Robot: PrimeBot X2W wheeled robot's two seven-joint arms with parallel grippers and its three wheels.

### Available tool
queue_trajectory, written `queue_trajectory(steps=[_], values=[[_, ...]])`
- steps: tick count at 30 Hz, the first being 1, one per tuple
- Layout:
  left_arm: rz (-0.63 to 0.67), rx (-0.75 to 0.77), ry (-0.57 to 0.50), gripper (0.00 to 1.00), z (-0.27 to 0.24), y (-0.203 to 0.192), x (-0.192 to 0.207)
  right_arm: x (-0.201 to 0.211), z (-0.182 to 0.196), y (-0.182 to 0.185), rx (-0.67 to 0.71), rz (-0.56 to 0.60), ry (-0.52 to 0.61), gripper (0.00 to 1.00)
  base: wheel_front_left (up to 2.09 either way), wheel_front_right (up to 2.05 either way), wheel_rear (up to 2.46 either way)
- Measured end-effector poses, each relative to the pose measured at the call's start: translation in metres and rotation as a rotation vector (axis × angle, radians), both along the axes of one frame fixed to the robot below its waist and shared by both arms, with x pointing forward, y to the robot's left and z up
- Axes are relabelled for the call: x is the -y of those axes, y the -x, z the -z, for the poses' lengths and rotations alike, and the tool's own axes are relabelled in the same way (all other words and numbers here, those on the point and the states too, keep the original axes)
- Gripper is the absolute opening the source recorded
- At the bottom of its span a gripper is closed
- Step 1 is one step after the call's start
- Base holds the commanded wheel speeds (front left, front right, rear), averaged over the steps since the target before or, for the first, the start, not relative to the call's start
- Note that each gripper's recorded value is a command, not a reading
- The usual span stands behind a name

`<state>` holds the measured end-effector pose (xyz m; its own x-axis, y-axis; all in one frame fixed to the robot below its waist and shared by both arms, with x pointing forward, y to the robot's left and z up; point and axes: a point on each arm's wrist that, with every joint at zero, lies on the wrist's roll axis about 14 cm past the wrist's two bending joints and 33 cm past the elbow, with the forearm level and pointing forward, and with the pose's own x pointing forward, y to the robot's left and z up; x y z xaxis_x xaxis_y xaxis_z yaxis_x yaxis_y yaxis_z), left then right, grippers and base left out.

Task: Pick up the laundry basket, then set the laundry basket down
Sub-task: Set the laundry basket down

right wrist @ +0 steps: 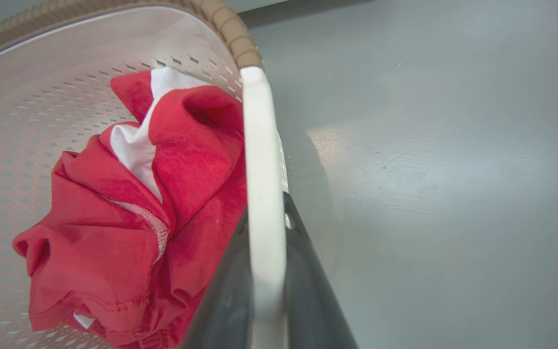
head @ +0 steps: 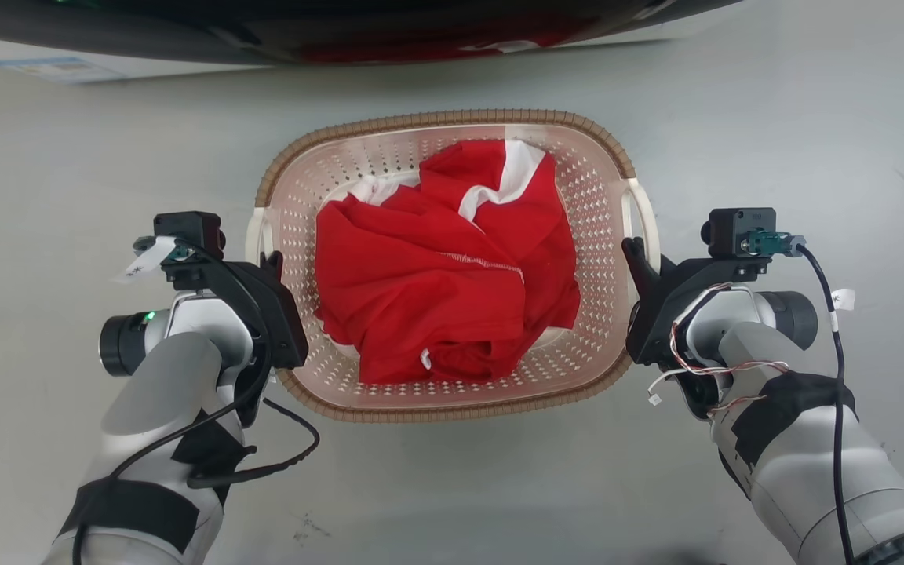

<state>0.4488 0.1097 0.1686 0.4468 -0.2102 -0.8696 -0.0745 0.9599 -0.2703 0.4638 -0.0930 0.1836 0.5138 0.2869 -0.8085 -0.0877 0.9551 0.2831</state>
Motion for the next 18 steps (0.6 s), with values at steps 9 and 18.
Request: queue_trajectory(steps=[9,18], values=[[-0.012,0.014,-0.036,0.00,0.016,-0.001,-0.006,-0.003,0.016,-0.002,0.024,-0.033,0.022,0.00,0.00,0.00,0.00],[-0.022,0.042,-0.044,0.00,0.020,-0.007,-0.006,-0.002,0.022,-0.008,0.048,-0.041,0.035,0.00,0.00,0.00,0.00]])
